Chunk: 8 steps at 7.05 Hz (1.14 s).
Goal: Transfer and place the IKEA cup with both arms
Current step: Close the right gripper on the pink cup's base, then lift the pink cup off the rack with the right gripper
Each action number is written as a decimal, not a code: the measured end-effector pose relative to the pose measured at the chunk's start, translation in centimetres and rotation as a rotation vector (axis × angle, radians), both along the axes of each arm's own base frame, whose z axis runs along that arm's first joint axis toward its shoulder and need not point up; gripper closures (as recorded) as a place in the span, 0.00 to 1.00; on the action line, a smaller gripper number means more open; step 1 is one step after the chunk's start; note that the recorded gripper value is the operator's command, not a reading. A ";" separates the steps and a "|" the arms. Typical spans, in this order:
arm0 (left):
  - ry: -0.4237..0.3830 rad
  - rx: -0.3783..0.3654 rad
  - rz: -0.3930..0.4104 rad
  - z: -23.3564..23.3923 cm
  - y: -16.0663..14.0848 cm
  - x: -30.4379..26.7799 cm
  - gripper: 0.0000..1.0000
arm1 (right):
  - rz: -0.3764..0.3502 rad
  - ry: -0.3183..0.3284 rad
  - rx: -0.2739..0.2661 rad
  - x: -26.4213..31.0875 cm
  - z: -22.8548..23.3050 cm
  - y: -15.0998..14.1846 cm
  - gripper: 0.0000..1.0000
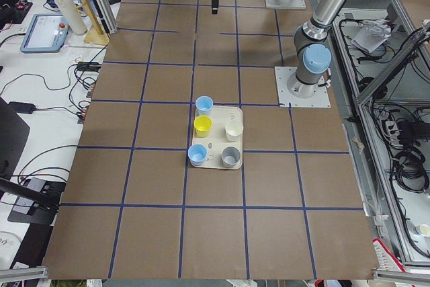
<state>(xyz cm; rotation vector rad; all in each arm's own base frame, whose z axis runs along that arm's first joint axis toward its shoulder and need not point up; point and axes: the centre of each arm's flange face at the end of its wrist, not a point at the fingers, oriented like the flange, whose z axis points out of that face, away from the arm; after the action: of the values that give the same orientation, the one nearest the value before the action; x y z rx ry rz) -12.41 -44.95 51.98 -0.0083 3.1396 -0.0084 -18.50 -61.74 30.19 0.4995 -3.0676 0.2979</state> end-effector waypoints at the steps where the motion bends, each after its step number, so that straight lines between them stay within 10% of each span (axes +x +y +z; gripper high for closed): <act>1: 0.000 0.000 0.000 0.0 0.0 0.0 0.00 | 0.001 0.001 0.000 0.0 0.0 0.0 0.74; 3: 0.000 0.000 0.000 0.0 0.0 0.0 0.00 | 0.001 0.005 -0.005 0.0 0.4 0.0 0.89; 8: 0.014 -0.027 0.003 1.3 0.3 0.0 0.00 | -0.002 0.041 -0.036 0.1 5.3 0.5 0.89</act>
<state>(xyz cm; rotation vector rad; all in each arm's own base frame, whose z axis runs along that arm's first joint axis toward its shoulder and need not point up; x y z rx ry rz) -12.42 -44.70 53.30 -0.0128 3.1529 -0.0508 -18.43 -61.25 35.48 0.4949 -3.0169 0.3375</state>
